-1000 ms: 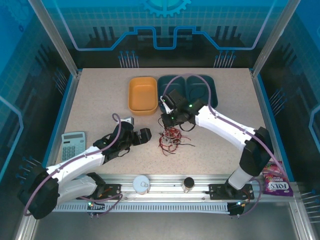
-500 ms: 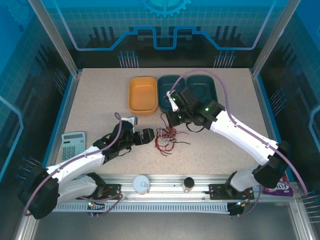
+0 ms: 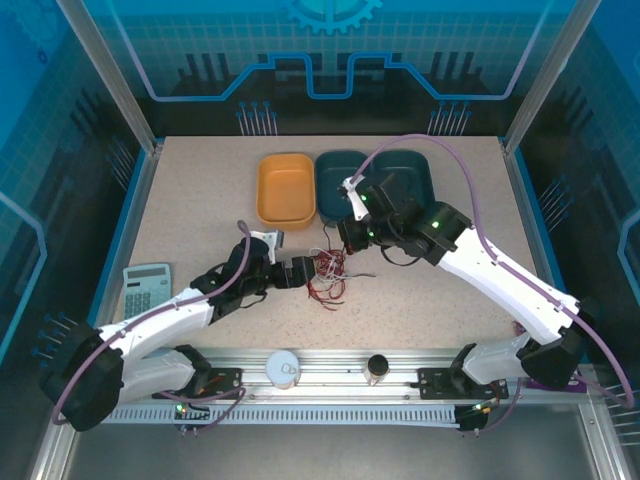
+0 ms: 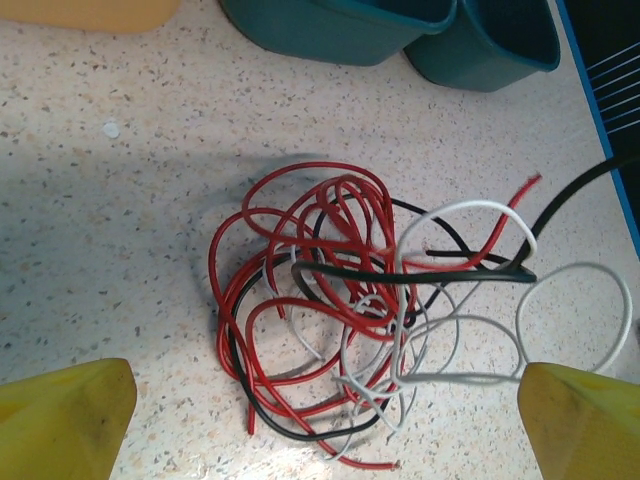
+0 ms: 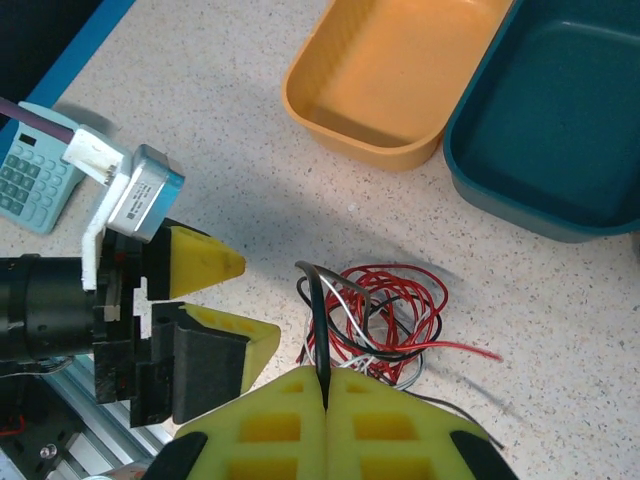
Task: Untangle the cables
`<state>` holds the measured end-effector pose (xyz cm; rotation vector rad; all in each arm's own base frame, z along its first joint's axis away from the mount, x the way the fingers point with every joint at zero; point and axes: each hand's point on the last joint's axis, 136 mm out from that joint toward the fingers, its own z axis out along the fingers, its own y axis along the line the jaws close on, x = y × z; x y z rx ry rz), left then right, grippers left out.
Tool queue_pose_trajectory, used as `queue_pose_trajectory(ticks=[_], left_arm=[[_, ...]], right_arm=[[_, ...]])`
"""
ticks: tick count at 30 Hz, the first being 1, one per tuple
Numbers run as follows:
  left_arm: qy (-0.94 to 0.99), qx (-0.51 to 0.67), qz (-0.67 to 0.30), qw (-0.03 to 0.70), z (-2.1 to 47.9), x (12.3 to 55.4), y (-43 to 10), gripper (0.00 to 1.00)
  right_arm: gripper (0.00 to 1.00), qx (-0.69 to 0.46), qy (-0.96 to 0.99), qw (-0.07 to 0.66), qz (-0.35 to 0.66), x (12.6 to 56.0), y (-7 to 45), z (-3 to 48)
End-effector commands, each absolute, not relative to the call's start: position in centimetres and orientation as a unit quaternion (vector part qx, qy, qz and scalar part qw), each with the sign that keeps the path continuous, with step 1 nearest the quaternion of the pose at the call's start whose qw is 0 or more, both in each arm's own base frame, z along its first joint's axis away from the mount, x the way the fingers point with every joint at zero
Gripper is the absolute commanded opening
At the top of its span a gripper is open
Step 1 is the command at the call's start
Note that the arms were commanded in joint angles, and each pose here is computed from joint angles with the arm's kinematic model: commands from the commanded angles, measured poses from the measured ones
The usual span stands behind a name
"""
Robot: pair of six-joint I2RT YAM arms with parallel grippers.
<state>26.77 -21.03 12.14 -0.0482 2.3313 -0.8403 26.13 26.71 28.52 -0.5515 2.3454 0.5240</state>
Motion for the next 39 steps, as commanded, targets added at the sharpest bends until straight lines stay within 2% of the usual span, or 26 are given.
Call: queue_pose_trajectory(ticks=[1, 9, 15, 18, 22, 25, 39], left_arm=[[0.881, -0.007, -0.326, 0.343, 13.4, 27.9, -21.6, 0.97], [0.874, -0.018, -0.338, 0.35, 12.9, 29.8, -22.8, 0.89], [0.874, -0.018, -0.344, 0.343, 11.8, 31.2, -24.1, 0.78], [0.876, -0.021, -0.344, 0.337, 10.9, 31.7, -24.5, 0.68], [0.885, -0.047, -0.321, 0.334, 9.6, 32.4, -23.9, 0.45], [0.891, -0.073, -0.3, 0.333, 8.6, 32.4, -22.8, 0.36], [0.909, -0.116, -0.253, 0.311, 5.8, 30.7, -19.6, 0.21]], right_arm=[[0.0, -0.217, 0.88, 0.356, 0.228, 25.4, 27.2, 31.2], [0.0, -0.22, 0.876, 0.351, 0.247, 25.1, 28.0, 31.3], [0.0, -0.222, 0.877, 0.348, 0.244, 25.4, 28.4, 31.1], [0.0, -0.219, 0.879, 0.353, 0.232, 25.7, 28.0, 30.9], [0.0, -0.202, 0.889, 0.359, 0.2, 26.0, 26.5, 30.4], [0.0, -0.188, 0.894, 0.363, 0.184, 26.1, 25.1, 30.3], [0.0, -0.125, 0.901, 0.398, 0.114, 26.6, 19.3, 30.8]])
